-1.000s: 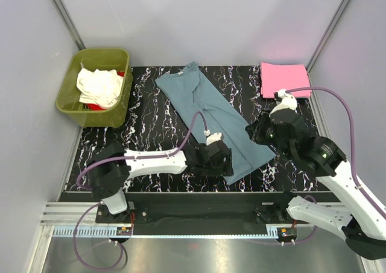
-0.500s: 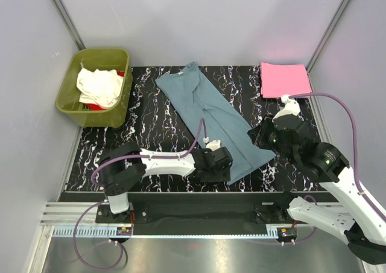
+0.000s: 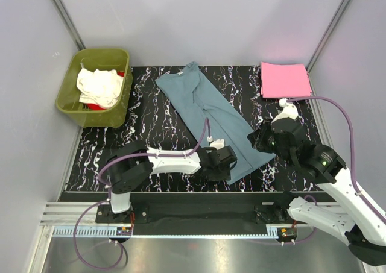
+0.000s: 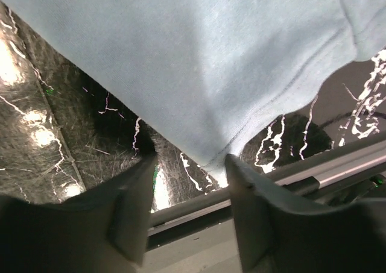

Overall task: Fold and stack the t-shirts
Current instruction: Fold the tshirt

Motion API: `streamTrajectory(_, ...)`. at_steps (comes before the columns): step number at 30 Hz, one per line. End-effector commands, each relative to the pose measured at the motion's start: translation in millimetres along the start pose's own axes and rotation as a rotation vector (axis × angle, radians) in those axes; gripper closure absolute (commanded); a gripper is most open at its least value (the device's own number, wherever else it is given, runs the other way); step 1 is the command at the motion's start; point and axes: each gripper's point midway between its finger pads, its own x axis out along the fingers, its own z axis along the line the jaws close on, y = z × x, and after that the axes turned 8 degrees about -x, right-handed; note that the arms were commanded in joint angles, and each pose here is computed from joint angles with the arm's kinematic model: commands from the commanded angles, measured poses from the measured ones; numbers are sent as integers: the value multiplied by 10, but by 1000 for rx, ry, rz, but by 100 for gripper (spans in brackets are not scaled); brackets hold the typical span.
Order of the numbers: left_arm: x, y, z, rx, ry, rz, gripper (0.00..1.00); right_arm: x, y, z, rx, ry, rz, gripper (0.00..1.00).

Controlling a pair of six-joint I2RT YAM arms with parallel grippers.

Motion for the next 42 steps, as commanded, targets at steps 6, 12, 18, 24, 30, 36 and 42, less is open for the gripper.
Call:
streamTrajectory(6, -156, 18, 317, 51, -73, -6, 100, 124, 81, 97, -1, -32, 36, 70)
streamTrajectory(12, -440, 134, 791, 31, -79, 7, 100, 270, 285, 131, -15, -47, 102, 68)
streamTrajectory(18, -730, 261, 1353, -44, -87, 12, 100, 433, 547, 158, -48, -64, 191, 67)
streamTrajectory(24, -1024, 270, 1604, -93, -95, -1, 61, 627, 771, 295, -117, -144, 268, 56)
streamTrajectory(30, -1223, -96, 1427, -95, 35, -67, 28, 921, 991, 340, -110, -241, 441, 50)
streamTrajectory(36, -948, 95, 1354, -73, 113, 41, 26, 971, 1572, -14, -50, -165, 631, 46)
streamTrajectory(42, -760, 237, 1406, -86, 132, 96, 25, 949, 1877, -261, 37, -18, 717, 38)
